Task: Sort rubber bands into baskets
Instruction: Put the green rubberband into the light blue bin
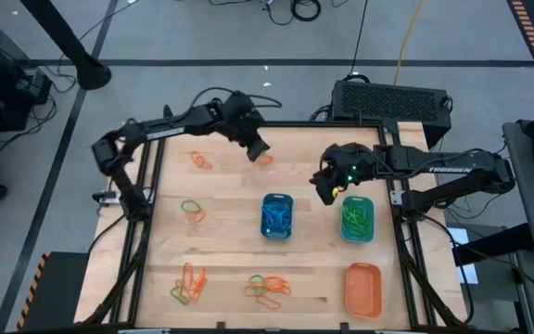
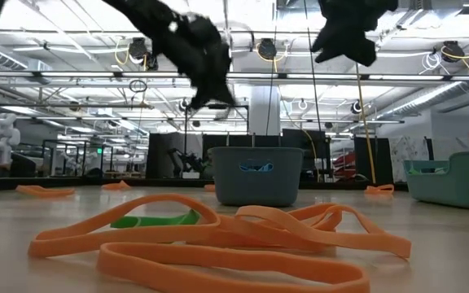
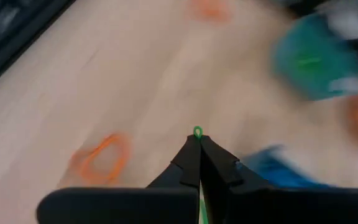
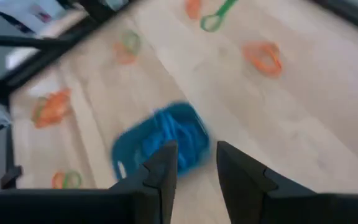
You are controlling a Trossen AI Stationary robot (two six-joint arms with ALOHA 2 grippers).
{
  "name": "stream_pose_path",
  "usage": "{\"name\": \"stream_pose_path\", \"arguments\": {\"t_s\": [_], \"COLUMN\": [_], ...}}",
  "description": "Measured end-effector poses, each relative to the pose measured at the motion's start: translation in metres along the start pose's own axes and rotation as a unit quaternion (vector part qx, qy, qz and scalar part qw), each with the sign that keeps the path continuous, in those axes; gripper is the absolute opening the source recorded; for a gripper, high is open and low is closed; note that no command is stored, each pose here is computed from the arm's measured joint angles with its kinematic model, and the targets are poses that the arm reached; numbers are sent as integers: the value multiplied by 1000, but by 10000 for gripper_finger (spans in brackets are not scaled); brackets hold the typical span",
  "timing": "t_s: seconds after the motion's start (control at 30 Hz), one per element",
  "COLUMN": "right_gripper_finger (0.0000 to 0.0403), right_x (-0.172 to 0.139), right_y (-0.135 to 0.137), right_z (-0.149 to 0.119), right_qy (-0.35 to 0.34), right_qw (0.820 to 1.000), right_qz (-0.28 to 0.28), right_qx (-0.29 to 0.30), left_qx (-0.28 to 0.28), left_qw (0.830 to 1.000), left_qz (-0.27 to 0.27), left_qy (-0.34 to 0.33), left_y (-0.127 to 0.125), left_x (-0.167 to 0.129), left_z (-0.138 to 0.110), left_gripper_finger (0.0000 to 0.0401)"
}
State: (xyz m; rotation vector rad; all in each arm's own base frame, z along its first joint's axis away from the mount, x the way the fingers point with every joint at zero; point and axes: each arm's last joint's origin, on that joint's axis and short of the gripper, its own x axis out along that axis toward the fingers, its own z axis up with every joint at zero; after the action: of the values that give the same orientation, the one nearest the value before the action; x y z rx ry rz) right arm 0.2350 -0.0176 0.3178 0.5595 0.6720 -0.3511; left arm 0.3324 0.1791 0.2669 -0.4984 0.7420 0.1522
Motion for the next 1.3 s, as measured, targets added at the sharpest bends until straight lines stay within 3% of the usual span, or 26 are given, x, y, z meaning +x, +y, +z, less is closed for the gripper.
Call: {"name": "stream_pose_path", "arguments": {"t_s": [0.13,0.33,0.43,0.57,0.8,0.93,1.07,1.17,1.3], "right_gripper_finger": [129,209,252,295,320,305,256,193,82], "right_x": [3,17,26,33,40,40,39,38,39], "right_y": [7,16,17,21,28,28,30,30,29], "right_z": [11,28,34,41,47,46,49,49,48], "right_qy": [-53,-132,-156,-189,-210,-209,-224,-228,-221], "right_qw": [998,987,982,974,962,962,958,957,959], "right_qz": [31,62,54,66,122,123,125,126,121], "right_qx": [-30,-69,-94,-107,-125,-125,-125,-125,-134], "left_qx": [61,115,135,142,160,159,159,159,158], "left_qw": [992,970,959,957,953,954,954,954,956], "left_qz": [-86,-145,-184,-197,-205,-202,-202,-199,-192], "left_qy": [-74,-160,-166,-156,-153,-154,-155,-156,-158], "left_y": [-37,-81,-98,-109,-117,-117,-117,-116,-116], "left_x": [-32,-57,-58,-55,-52,-52,-52,-52,-52], "left_z": [14,25,24,20,17,17,17,18,18], "left_gripper_finger": [1,1,1,0,0,0,0,0,10]}}
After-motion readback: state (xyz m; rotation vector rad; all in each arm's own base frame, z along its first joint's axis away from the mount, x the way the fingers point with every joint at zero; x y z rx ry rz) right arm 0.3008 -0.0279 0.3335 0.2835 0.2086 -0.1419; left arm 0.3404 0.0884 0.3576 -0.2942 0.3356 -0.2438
